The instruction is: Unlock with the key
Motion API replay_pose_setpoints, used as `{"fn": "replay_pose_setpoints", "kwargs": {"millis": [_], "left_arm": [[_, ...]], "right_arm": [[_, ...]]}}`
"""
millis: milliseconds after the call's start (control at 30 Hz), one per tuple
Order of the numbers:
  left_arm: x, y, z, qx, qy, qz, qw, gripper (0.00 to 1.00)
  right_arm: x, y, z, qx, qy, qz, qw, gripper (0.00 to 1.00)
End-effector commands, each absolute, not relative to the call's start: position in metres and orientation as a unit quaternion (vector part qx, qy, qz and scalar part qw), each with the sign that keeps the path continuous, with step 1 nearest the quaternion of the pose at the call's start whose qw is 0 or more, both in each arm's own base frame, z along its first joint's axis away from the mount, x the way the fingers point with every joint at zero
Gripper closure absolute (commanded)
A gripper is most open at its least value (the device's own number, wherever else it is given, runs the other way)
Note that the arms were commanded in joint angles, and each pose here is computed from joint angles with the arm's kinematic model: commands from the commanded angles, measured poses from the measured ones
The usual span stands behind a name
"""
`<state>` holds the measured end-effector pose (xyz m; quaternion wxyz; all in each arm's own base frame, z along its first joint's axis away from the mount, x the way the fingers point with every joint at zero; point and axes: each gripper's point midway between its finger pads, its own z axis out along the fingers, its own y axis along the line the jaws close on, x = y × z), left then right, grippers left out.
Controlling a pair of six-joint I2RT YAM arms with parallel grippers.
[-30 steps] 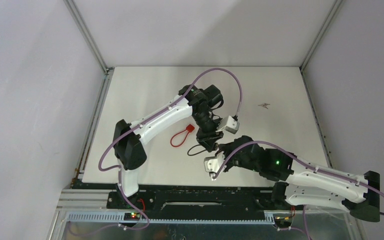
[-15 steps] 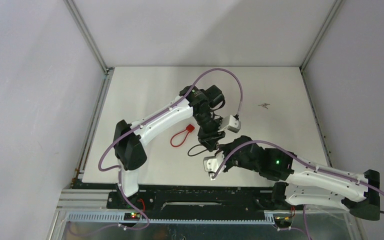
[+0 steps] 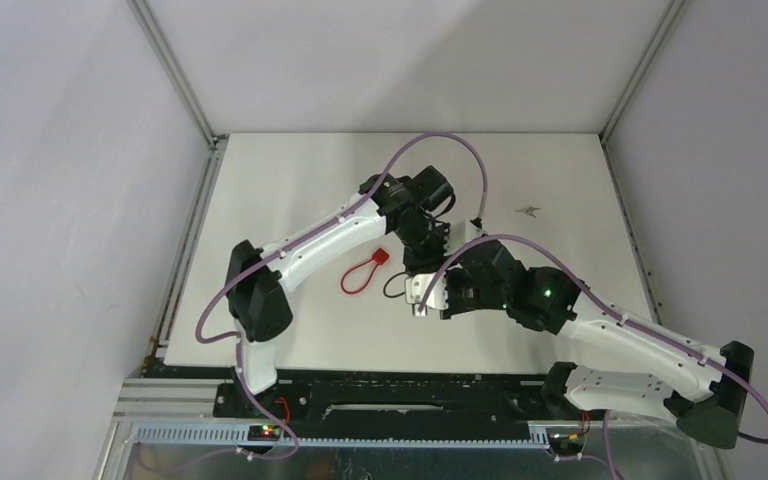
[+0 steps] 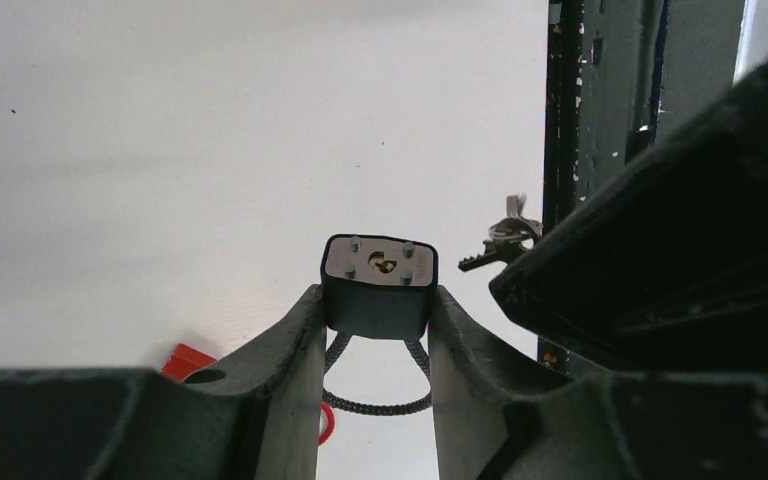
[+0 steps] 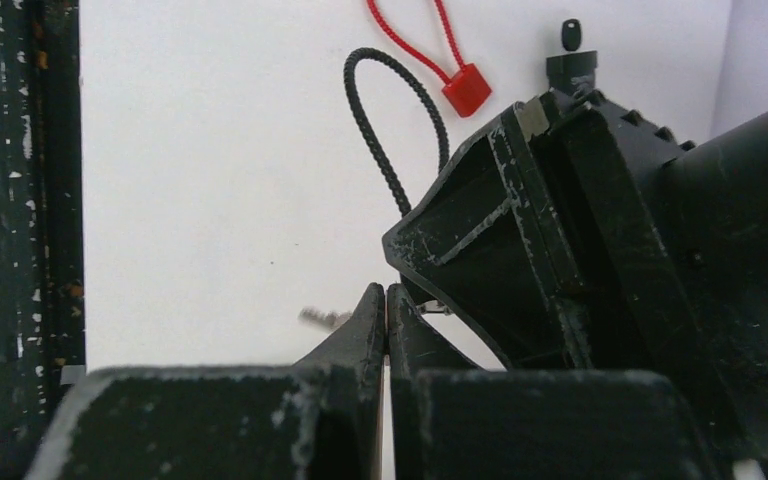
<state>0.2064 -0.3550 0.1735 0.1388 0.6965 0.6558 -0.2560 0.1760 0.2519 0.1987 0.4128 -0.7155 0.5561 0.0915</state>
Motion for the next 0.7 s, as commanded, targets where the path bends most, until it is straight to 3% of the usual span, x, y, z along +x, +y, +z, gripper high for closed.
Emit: {"fn": "replay_pose_setpoints", "kwargs": {"millis": [0, 200, 667], "left_arm": [[0.199, -0.357, 0.200, 0.701, 0.629, -0.285, 0.177, 1.00], [0.196, -0.351, 0.199, 0.703, 0.619, -0.308, 0.166, 1.00], [0.161, -0.342, 0.220, 0.714, 0.543, -0.418, 0.142, 1.00]], "right_arm": [[0.170, 0.255, 0.207, -0.703, 0.562, 0.133, 0.415, 1.00], [0.185, 0.243, 0.214, -0.688, 0.561, 0.103, 0.449, 1.00], [0.165, 0.228, 0.243, -0.660, 0.534, 0.201, 0.488, 1.00]]}}
